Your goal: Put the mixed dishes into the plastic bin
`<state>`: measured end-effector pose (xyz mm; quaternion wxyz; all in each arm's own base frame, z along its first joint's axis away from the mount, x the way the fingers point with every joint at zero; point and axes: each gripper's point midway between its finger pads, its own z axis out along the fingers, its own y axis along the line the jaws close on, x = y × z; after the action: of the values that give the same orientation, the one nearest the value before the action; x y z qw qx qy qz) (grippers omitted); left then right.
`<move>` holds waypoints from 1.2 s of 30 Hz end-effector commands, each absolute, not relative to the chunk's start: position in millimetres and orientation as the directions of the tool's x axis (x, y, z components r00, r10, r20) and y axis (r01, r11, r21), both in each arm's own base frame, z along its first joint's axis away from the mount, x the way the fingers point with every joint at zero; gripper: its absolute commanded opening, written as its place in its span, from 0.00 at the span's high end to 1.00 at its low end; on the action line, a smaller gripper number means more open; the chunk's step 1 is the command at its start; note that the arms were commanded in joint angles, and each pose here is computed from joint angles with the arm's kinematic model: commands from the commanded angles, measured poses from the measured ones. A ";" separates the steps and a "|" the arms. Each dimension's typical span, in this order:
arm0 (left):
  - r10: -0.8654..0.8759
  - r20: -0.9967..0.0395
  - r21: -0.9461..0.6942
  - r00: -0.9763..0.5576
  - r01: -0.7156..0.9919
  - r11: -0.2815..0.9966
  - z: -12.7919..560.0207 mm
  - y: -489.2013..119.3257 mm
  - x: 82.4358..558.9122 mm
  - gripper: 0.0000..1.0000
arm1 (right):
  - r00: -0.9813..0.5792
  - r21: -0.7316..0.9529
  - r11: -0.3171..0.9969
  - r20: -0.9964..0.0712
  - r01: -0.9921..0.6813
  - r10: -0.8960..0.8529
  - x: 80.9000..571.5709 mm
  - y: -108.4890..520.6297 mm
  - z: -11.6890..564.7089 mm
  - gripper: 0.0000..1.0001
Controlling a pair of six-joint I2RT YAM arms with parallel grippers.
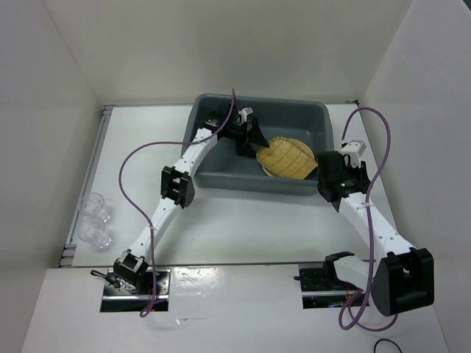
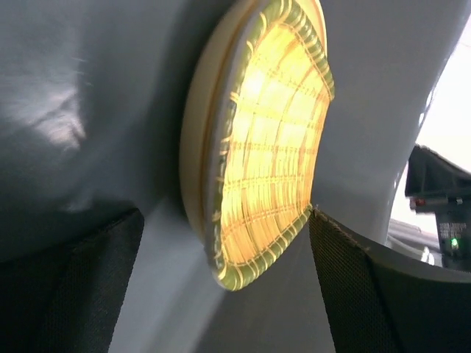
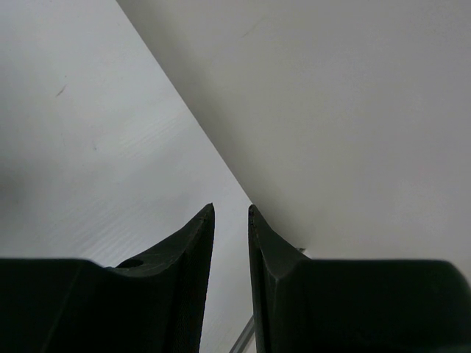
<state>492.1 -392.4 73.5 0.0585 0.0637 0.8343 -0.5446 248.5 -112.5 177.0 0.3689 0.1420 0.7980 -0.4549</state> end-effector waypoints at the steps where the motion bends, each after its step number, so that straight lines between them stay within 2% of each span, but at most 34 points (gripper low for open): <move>1: -0.044 -0.358 -0.864 -0.933 0.313 0.395 173.1 -375.3 512.2 0.01 | -0.641 -0.581 0.543 -0.761 0.607 -0.097 254.6 -110.9 181.9 0.70; 4: -0.170 -0.492 -0.825 -0.854 0.394 0.405 261.0 -343.2 529.8 0.01 | -0.647 -0.585 0.550 -0.756 0.597 -0.102 255.2 -110.2 181.1 0.70; 5: -0.207 -0.555 -0.799 -0.806 0.447 0.403 308.3 -331.0 524.1 0.01 | -0.647 -0.585 0.550 -0.756 0.597 -0.102 255.2 -110.2 181.1 0.70; 6: -0.230 -0.577 -0.781 -0.784 0.446 0.437 324.9 -313.7 523.6 0.01 | -0.640 -0.575 0.565 -0.761 0.592 -0.106 256.6 -107.0 181.8 0.70; 7: -0.254 -0.653 -0.710 -0.714 0.459 0.535 337.4 -298.8 529.0 0.01 | -0.640 -0.575 0.565 -0.761 0.591 -0.106 256.7 -106.9 181.8 0.70; 8: -0.291 -0.726 -0.639 -0.623 0.456 0.619 379.9 -272.2 518.6 0.01 | -0.640 -0.575 0.565 -0.761 0.591 -0.106 256.7 -106.9 181.8 0.70; 9: -0.295 -0.711 -0.591 -0.638 0.316 0.742 368.0 -243.5 508.6 0.01 | -0.645 -0.579 0.573 -0.756 0.580 -0.111 257.4 -106.1 180.9 0.70; 10: -0.316 -0.769 -0.454 -0.555 0.128 0.881 365.0 -199.6 515.2 0.00 | -0.638 -0.573 0.574 -0.762 0.585 -0.109 256.8 -106.2 182.8 0.70; 11: -0.330 -0.791 -0.407 -0.514 0.040 0.913 385.2 -172.1 495.1 0.00 | -0.639 -0.570 0.582 -0.762 0.580 -0.109 257.8 -105.1 181.7 0.70; 12: -0.311 -0.786 -0.345 -0.534 -0.039 0.938 377.7 -152.4 481.0 0.00 | -0.632 -0.563 0.583 -0.768 0.585 -0.107 257.2 -105.2 183.6 0.70; 13: -0.255 -0.733 -0.256 -0.631 -0.091 0.962 340.7 -143.0 474.4 0.00 | -0.631 -0.563 0.590 -0.768 0.579 -0.114 258.3 -102.5 183.6 0.70; 14: -0.381 -0.766 -0.259 -0.518 -0.293 0.920 373.4 -97.7 447.0 0.00 | -0.624 -0.553 0.600 -0.773 0.578 -0.112 260.7 -100.9 183.2 0.70; 16: -0.476 -0.748 -0.223 -0.463 -0.500 0.837 355.2 -49.1 419.2 0.00 | -0.629 -0.558 0.613 -0.767 0.559 -0.125 262.4 -97.4 182.5 0.70; 17: -0.510 -0.741 -0.164 -0.438 -0.618 0.769 327.0 -15.8 375.6 0.00 | -0.629 -0.558 0.613 -0.767 0.559 -0.125 262.4 -97.4 182.5 0.70; 18: -0.541 -0.761 -0.230 -0.358 -0.631 0.741 324.5 -4.0 373.8 0.00 | -0.628 -0.556 0.625 -0.767 0.549 -0.130 264.1 -94.0 181.5 0.70; 19: -0.581 -0.776 -0.323 -0.245 -0.636 0.700 343.7 21.4 340.1 0.00 | -0.633 -0.562 0.624 -0.762 0.543 -0.136 263.9 -94.2 181.7 0.70; 20: -0.587 -0.762 -0.300 -0.272 -0.655 0.693 300.3 29.4 332.6 0.00 | -0.633 -0.563 0.624 -0.762 0.543 -0.136 263.9 -94.2 181.7 0.70; 22: -0.611 -0.762 -0.285 -0.216 -0.735 0.616 286.4 61.0 298.5 0.00 | -0.632 -0.560 0.635 -0.762 0.532 -0.142 265.6 -90.8 180.8 0.70; 25: -0.557 -0.752 -0.025 -0.354 -0.828 0.560 239.9 101.1 269.8 0.00 | -0.650 -0.575 0.640 -0.744 0.510 -0.151 265.4 -90.0 174.8 0.70; 26: -0.546 -0.767 0.049 -0.338 -0.879 0.474 234.8 119.3 259.3 0.00 | -0.650 -0.575 0.640 -0.744 0.510 -0.151 265.4 -90.0 174.8 0.70; 28: -0.571 -0.721 0.189 -0.393 -0.904 0.384 216.0 141.0 248.9 0.00 | -0.650 -0.575 0.640 -0.744 0.510 -0.151 265.4 -90.0 174.8 0.70; 30: -0.587 -0.672 0.280 -0.452 -0.889 0.363 193.5 149.6 250.8 0.00 | -0.658 -0.579 0.645 -0.737 0.499 -0.153 266.8 -88.8 171.5 0.70; 31: -0.596 -0.638 0.279 -0.488 -0.867 0.412 185.1 147.8 258.4 0.00 | -0.665 -0.585 0.644 -0.731 0.493 -0.154 267.3 -88.7 169.5 0.70; 36: -0.641 -0.601 0.218 -0.477 -0.870 0.443 151.1 147.9 278.2 0.00 | -0.671 -0.591 0.643 -0.725 0.488 -0.156 267.8 -88.6 167.5 0.70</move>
<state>269.2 143.8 151.6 0.2026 -0.4562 0.8223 0.2732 262.5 -91.4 167.3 0.3780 0.0932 0.8230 -0.4137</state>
